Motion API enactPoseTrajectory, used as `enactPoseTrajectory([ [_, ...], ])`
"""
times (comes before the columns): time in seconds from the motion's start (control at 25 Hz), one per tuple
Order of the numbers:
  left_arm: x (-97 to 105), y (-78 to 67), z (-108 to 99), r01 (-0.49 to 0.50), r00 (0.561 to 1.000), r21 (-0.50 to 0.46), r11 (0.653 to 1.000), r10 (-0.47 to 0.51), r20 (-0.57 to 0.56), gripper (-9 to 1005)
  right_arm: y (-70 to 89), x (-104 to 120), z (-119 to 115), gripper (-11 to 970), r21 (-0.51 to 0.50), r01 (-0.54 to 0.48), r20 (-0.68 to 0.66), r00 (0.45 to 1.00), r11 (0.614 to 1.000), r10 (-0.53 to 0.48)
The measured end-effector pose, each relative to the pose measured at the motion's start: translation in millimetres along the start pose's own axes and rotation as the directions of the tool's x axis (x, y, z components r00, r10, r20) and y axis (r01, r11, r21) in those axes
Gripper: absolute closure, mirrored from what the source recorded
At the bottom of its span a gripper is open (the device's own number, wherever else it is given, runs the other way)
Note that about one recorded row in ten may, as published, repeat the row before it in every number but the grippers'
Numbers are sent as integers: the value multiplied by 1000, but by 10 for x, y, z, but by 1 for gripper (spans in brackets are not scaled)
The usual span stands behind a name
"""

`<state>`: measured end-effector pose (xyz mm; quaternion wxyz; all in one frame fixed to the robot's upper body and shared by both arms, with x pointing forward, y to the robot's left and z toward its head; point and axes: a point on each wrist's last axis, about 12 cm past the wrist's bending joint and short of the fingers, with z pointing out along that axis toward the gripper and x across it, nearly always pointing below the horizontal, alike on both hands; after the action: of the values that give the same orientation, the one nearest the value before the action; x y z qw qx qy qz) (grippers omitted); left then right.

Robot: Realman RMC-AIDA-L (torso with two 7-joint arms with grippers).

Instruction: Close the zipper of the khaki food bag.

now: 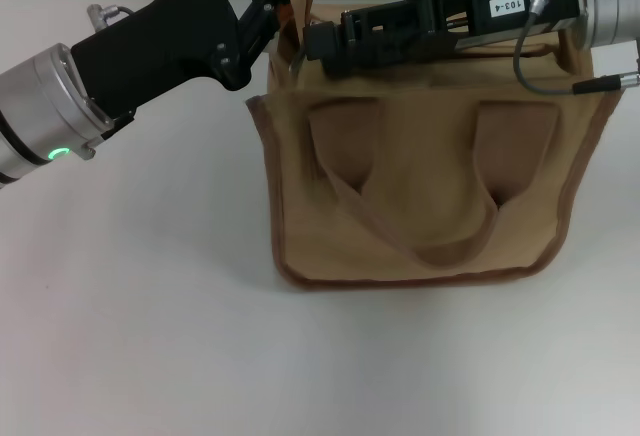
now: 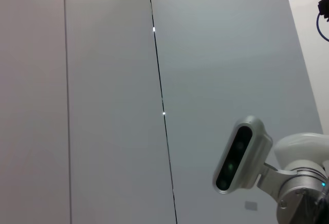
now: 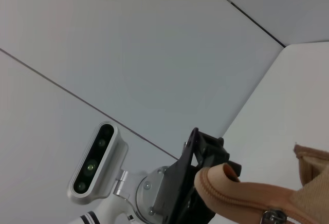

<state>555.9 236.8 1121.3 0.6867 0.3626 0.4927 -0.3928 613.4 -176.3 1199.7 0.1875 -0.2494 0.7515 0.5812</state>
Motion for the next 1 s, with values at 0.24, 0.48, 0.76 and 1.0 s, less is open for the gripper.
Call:
enactPoseTrajectory([
  [0.24,1,-6,-17,10,1000,-17,1000,-10,18,942,10,10,-16,202,-4,11,9,1000,1000,-11],
  [0.48,-41,-7,-38,16,999,-10,1000,-15,43,940,16,27,-32,204,-8,23,8,1000,1000,-23],
  [0.76,-47,-31,-62,25,999,11,1000,-26,43,938,22,41,-55,206,-7,34,10,999,999,-34],
  [1.0,-25,-65,-24,34,999,32,999,-35,38,937,25,44,-37,207,-14,38,20,999,999,-37],
])
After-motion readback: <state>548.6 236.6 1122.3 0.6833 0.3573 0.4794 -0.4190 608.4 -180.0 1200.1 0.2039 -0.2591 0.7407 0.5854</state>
